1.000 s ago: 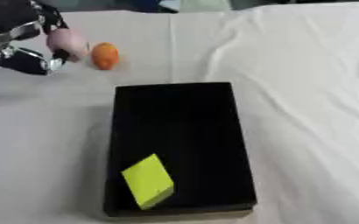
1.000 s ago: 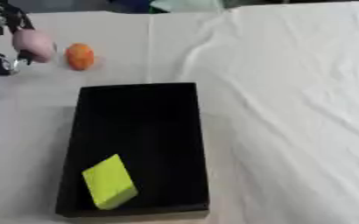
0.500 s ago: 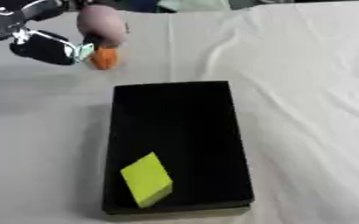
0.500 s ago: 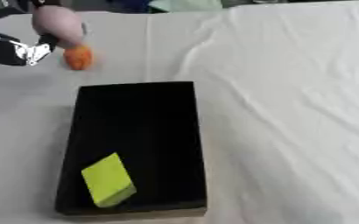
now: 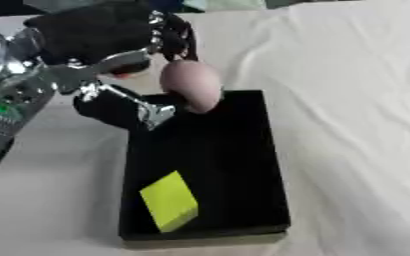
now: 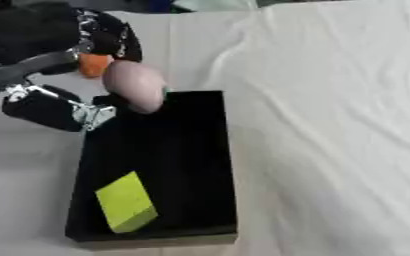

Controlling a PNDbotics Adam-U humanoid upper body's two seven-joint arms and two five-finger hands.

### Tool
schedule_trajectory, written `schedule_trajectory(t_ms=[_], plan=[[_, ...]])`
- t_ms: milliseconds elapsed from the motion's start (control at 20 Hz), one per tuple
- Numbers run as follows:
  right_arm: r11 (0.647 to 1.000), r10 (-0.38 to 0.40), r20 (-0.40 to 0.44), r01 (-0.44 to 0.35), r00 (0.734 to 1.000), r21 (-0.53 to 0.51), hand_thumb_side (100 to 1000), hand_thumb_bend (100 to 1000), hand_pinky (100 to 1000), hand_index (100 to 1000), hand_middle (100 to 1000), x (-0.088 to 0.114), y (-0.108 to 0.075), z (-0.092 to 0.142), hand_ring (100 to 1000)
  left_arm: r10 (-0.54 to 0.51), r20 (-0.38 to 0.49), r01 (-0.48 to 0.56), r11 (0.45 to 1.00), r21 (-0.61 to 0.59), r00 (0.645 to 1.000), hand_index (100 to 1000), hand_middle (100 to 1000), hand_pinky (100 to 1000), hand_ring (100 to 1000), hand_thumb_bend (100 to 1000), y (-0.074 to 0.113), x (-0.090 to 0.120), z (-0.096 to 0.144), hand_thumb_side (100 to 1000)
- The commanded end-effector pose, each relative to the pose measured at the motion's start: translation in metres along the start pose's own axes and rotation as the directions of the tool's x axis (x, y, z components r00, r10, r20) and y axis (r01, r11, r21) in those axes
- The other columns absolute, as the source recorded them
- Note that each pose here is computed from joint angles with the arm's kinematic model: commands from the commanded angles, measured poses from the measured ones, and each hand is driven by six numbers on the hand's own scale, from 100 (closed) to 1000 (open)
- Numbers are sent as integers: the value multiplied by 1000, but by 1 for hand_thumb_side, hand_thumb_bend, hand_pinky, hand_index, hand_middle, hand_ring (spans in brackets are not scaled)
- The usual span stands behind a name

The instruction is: Pick up objects on the table and place them in the box.

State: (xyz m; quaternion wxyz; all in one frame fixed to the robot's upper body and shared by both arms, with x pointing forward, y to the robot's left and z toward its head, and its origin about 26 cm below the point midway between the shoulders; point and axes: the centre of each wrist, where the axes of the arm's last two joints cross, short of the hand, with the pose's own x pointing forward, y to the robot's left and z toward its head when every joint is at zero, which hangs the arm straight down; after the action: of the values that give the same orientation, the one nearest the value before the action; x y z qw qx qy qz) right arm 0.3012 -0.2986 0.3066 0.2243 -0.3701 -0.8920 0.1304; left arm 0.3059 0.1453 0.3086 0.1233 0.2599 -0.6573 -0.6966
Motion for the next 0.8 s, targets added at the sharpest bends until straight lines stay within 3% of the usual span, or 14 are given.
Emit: schedule_trajectory(t_ms=[50,100,300,550,800], plan=[[1000,8,34,-8,999,-13,1000,100,874,813,614,6,-5,-6,661,15,20,-15,1000,-24,1000,714,687,582,640,100,-5,1,-7,264],[1000,6,34,-5,999,-12,1000,100,874,812,614,6,-5,-6,661,31,25,-30,999,-40,999,714,688,581,640,100,-10,0,-11,367],[1000,-4,36,4,999,-10,1000,100,874,812,614,7,-3,-6,661,81,49,-75,990,-118,995,715,689,579,640,100,-38,-1,-35,382],[1000,-10,32,10,999,-12,1000,100,874,811,613,7,-3,-6,660,76,66,-60,974,-219,995,718,692,580,643,100,-72,-5,-57,397],[1000,-11,27,12,1000,-12,1000,100,874,809,610,7,-3,-5,659,57,75,-35,964,-264,996,761,731,620,678,100,-92,-10,-64,432]])
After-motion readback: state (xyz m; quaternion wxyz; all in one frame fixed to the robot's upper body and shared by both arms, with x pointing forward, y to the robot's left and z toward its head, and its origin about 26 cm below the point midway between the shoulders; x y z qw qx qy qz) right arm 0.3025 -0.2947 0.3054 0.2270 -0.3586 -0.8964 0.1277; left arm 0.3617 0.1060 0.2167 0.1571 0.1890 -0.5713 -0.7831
